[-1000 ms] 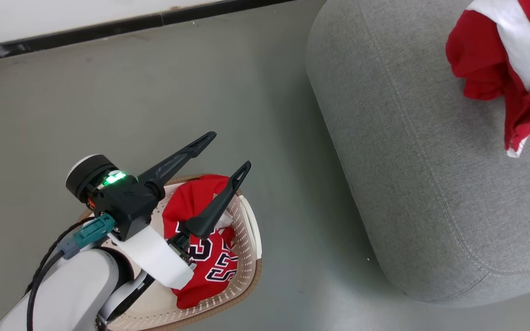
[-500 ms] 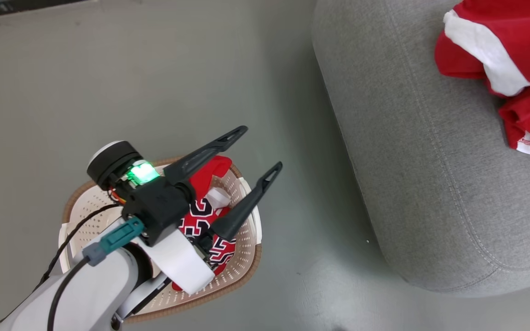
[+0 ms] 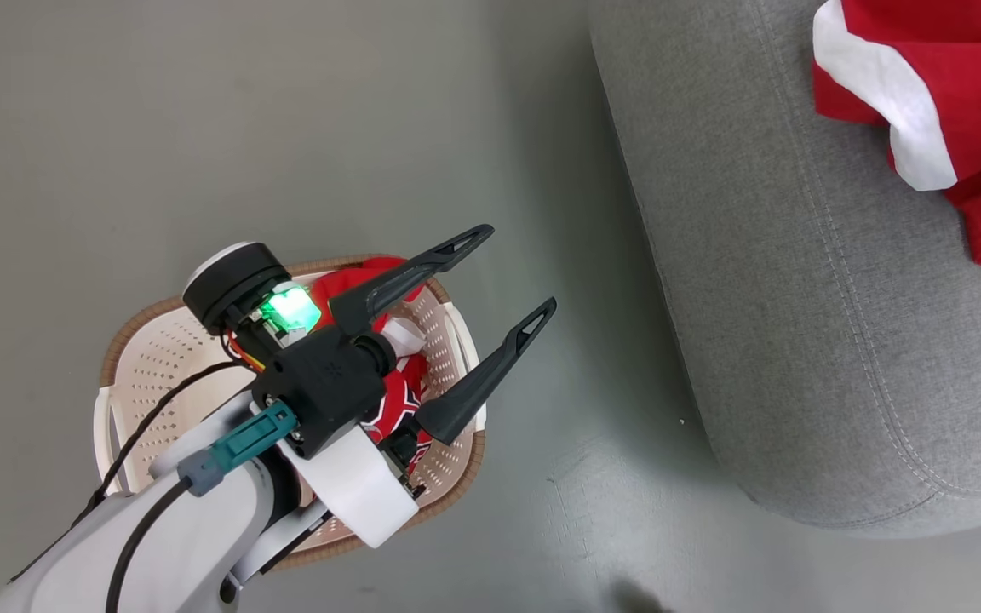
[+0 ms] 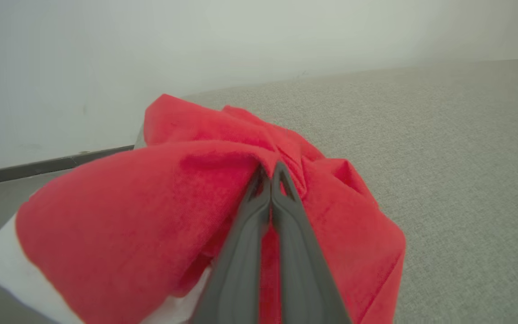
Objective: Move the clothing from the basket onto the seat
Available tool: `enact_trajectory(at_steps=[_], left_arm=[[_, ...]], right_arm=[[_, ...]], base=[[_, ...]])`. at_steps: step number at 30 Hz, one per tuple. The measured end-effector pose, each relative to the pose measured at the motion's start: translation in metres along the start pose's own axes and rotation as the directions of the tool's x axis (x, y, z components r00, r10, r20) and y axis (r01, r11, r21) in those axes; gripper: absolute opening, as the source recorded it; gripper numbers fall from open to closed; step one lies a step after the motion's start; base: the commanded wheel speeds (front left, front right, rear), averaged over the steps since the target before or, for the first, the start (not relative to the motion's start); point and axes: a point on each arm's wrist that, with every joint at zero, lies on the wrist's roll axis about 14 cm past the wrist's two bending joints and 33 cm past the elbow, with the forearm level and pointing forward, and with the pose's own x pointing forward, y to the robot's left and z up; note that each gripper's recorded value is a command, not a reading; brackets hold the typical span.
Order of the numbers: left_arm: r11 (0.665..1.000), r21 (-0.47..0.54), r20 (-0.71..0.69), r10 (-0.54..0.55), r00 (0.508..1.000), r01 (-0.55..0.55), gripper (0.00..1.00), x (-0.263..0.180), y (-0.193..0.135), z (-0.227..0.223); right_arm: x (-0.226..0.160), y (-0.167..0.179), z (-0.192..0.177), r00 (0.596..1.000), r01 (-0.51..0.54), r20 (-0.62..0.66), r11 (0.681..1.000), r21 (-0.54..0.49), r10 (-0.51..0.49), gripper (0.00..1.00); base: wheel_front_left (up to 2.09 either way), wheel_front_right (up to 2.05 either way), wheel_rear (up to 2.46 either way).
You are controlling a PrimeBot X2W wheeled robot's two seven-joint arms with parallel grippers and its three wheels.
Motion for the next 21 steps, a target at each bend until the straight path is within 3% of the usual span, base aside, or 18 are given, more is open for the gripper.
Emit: enact_trajectory(at_steps=[21], left_arm=[[1.000,-0.008,-0.004,-0.007,1.000,0.007,1.00,0.006,0.008,-0.012]], right_arm=[[-0.004,-0.036,-0.035,0.986,0.144,-0.090,0.990,0.004,-0.143,0.00]], base=[[0.00,0.00,0.00]])
